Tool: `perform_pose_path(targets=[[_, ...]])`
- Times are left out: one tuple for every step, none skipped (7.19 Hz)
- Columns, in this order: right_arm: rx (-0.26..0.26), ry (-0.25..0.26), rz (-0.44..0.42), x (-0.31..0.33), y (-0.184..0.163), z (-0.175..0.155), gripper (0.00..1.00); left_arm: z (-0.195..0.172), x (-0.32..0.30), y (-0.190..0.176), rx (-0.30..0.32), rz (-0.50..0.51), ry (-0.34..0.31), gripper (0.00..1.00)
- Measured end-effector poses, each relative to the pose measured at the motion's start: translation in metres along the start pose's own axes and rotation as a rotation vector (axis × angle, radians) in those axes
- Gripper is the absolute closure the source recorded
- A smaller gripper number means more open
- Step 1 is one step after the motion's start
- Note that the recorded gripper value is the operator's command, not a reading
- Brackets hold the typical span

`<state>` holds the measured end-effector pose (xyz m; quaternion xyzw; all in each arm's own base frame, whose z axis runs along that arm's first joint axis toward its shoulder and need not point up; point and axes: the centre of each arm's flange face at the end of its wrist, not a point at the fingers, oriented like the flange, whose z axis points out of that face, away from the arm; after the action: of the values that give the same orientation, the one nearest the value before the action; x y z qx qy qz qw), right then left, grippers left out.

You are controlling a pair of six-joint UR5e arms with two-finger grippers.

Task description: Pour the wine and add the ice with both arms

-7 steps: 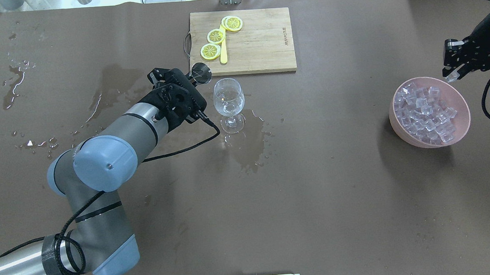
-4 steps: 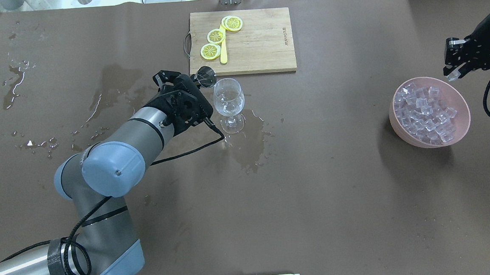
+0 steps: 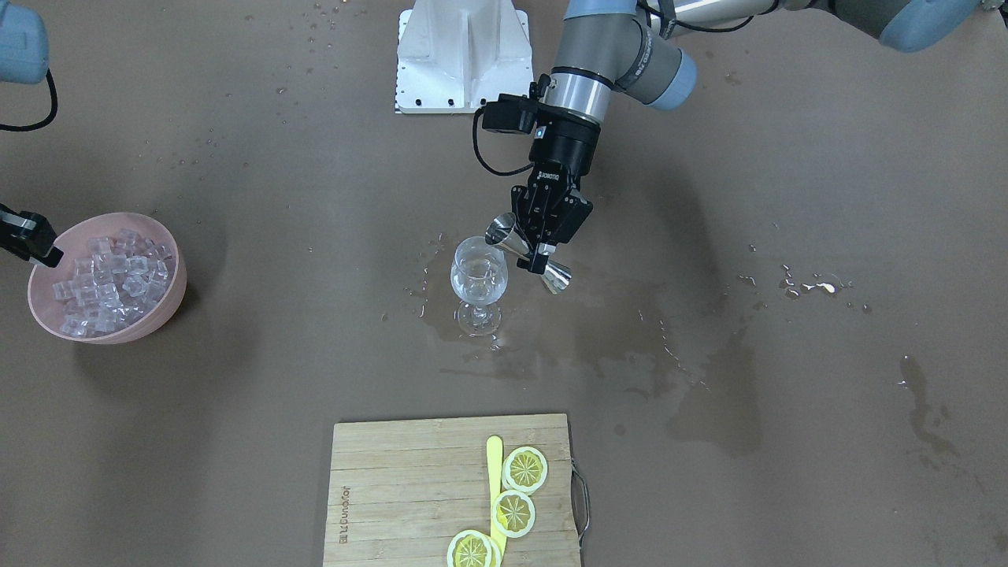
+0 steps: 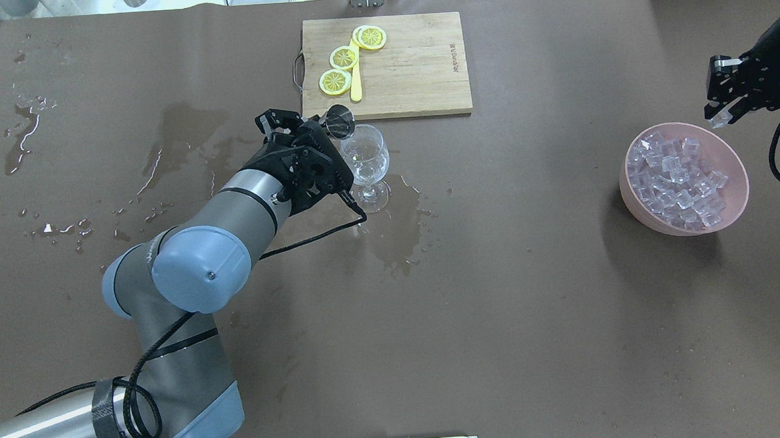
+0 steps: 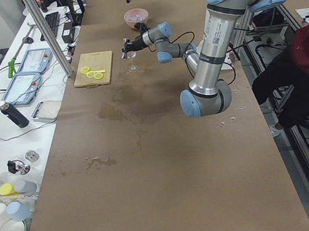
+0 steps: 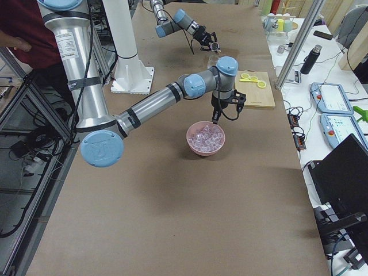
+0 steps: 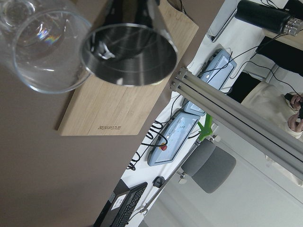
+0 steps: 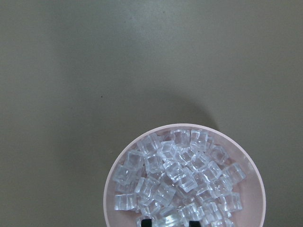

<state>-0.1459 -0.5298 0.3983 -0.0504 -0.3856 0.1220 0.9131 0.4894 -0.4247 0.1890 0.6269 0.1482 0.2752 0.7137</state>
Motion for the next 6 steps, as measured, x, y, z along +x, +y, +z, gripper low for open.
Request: perform_pose_path(targets=[[-0.008, -0.009, 0.001, -0.003, 0.001, -0.002, 0.85, 0.001, 0.001, 0.0, -0.009, 0.013, -0.002, 1.0], [-0.015, -0.012, 0.005, -0.009, 0.0, -0.006, 0.85, 0.001, 0.0, -0.001, -0.014, 0.03, -0.007, 1.0], [-0.019, -0.012, 0.009, -0.016, -0.001, -0.01, 0.85, 0.001, -0.001, -0.001, -0.02, 0.052, -0.02, 1.0], [-0.022, -0.012, 0.01, -0.021, -0.002, -0.013, 0.85, 0.002, -0.003, -0.003, -0.029, 0.074, -0.032, 1.0], [-0.023, -0.012, 0.011, -0.025, -0.002, -0.016, 0.85, 0.002, -0.004, -0.004, -0.04, 0.096, -0.042, 1.0], [-0.025, -0.011, 0.013, -0.032, -0.004, -0.02, 0.85, 0.003, -0.004, -0.005, -0.051, 0.12, -0.056, 1.0]])
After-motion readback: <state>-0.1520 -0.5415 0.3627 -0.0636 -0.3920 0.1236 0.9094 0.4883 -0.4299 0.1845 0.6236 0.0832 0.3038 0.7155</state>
